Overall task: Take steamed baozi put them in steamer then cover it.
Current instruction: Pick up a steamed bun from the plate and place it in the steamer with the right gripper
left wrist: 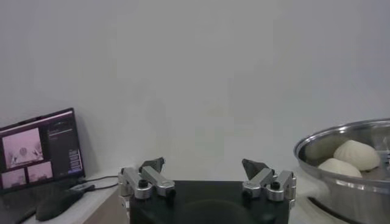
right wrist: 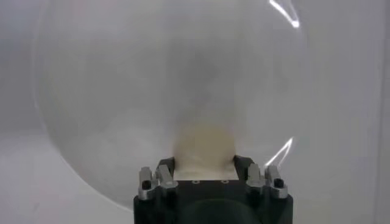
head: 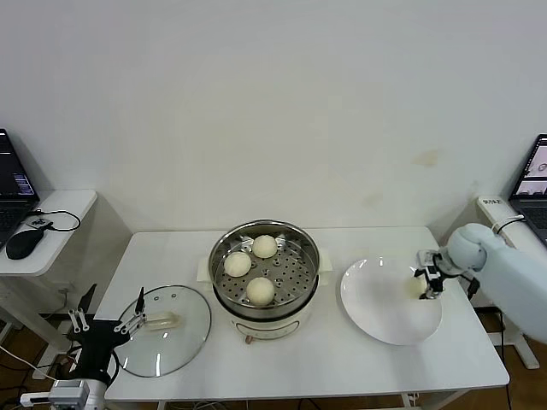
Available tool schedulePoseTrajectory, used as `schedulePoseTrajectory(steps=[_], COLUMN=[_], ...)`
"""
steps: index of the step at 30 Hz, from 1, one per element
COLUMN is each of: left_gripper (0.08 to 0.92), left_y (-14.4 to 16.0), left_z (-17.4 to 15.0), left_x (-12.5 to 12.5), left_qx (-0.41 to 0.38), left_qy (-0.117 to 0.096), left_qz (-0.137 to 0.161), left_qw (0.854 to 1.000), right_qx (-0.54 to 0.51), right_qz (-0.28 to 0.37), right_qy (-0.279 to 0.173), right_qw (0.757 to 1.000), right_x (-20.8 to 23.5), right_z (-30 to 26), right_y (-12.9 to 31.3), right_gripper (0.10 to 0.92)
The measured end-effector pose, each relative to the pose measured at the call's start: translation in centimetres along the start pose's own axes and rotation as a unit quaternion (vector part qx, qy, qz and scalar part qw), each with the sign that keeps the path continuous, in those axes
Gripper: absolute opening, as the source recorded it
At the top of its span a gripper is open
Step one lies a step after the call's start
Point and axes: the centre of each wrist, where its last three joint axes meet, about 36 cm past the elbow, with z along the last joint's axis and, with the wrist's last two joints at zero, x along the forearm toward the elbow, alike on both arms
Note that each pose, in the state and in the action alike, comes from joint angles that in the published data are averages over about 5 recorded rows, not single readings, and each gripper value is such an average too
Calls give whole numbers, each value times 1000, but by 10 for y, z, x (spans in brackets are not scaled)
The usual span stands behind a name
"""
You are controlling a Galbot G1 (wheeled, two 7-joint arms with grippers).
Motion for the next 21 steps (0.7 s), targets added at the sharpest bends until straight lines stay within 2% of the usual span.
schedulePoseTrajectory(steps=[6,14,21], left_gripper=[823,823,823], left_y=[-1,-2,-7], left_z=[0,-2,-2], left_x=[-2,-4,-6], left_qx=[1,3,8], left_qy=[-2,-7,-9], left_qz=[2,3,4], left_qw=[1000,1000,1000], right_qx=[2,29,45], right_qz=[32,70,69], right_qy=[-29,-86,-137], right_qw=[999,993,987], right_x=[58,133,166], right_z=[-22,-88,-160], right_y=[-23,-45,-51], right_gripper=[619,627,636])
